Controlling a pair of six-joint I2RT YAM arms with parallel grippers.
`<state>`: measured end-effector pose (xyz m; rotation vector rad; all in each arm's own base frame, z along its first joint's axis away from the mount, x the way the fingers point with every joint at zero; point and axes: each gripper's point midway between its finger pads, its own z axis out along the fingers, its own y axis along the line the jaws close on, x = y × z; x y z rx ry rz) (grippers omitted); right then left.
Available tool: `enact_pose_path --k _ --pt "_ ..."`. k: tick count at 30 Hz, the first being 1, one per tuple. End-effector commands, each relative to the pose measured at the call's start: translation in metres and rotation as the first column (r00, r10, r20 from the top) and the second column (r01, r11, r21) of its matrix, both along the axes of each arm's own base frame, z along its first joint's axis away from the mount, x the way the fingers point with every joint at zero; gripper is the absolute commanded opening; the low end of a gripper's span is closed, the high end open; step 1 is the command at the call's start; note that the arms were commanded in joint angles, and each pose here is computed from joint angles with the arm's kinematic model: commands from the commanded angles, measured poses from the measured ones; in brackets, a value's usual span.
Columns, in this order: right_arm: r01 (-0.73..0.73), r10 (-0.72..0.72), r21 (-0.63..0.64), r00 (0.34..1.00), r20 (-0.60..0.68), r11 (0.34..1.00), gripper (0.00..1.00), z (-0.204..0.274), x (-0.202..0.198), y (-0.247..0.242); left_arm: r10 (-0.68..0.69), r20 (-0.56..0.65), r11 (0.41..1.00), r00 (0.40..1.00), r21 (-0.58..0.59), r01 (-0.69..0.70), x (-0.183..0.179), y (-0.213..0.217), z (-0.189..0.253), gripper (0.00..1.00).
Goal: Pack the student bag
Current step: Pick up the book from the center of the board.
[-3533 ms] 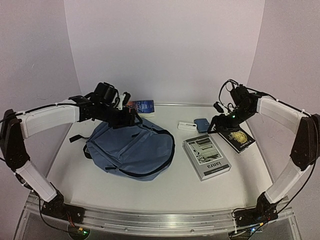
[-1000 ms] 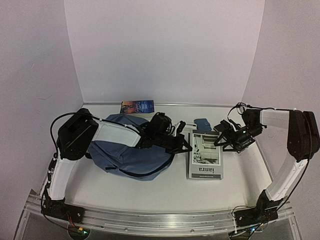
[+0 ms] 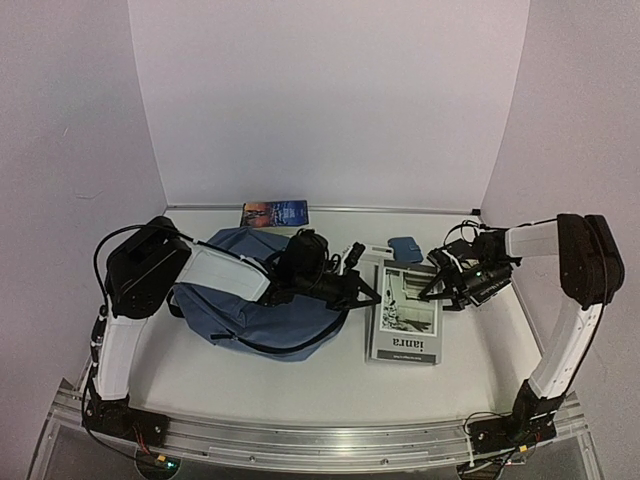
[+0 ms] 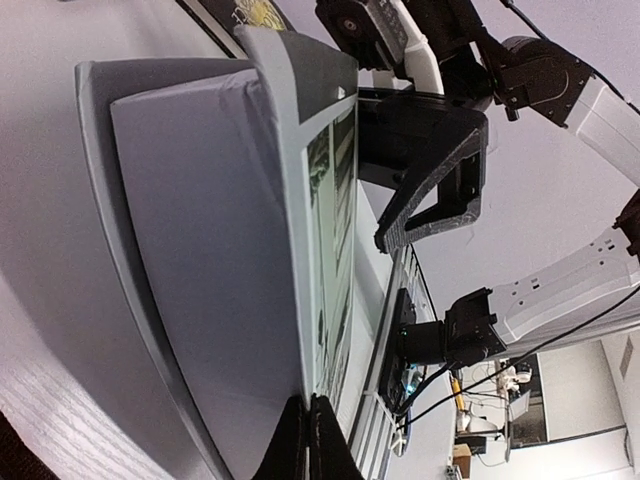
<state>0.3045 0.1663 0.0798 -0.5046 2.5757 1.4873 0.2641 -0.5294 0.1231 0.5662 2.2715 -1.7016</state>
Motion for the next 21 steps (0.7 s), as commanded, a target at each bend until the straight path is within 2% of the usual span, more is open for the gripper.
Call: enact_pose_path --k 1,5,8,10,12,15,21 --pt "-0.061 0.060 0.129 0.998 0.010 0.990 0.69 0.032 -0.013 0.024 0.018 0.067 0.992 0.998 -0.129 -0.009 0.008 -0.003 0.045 0.00" --pt "-0.063 0.056 0.114 0.996 0.067 0.991 0.54 0.051 -0.015 0.022 0.023 0.077 0.993 0.997 -0.118 -0.014 0.007 0.001 0.046 0.01" --pt "-0.061 0.048 0.107 0.991 0.125 0.992 0.44 0.071 -0.016 0.022 0.012 0.102 0.996 0.995 -0.086 -0.004 0.003 0.007 0.051 0.11" --pt "-0.059 0.042 0.101 0.986 0.160 0.993 0.38 0.083 -0.016 0.021 0.010 0.132 0.997 0.991 -0.073 0.000 0.000 0.012 0.057 0.20" --pt "-0.056 0.036 0.094 0.979 0.201 0.994 0.33 0.097 -0.015 0.020 0.005 0.154 0.999 0.988 -0.036 0.001 -0.003 0.019 0.059 0.35" --pt "-0.053 0.031 0.074 0.964 0.266 0.996 0.22 0.116 -0.017 0.018 -0.005 0.197 1.000 0.980 0.021 0.001 -0.009 0.032 0.062 0.51" --pt "-0.058 0.052 0.004 0.932 0.358 0.998 0.18 0.140 -0.021 0.016 -0.074 0.355 0.987 0.932 0.159 0.018 -0.026 0.070 0.087 0.82"
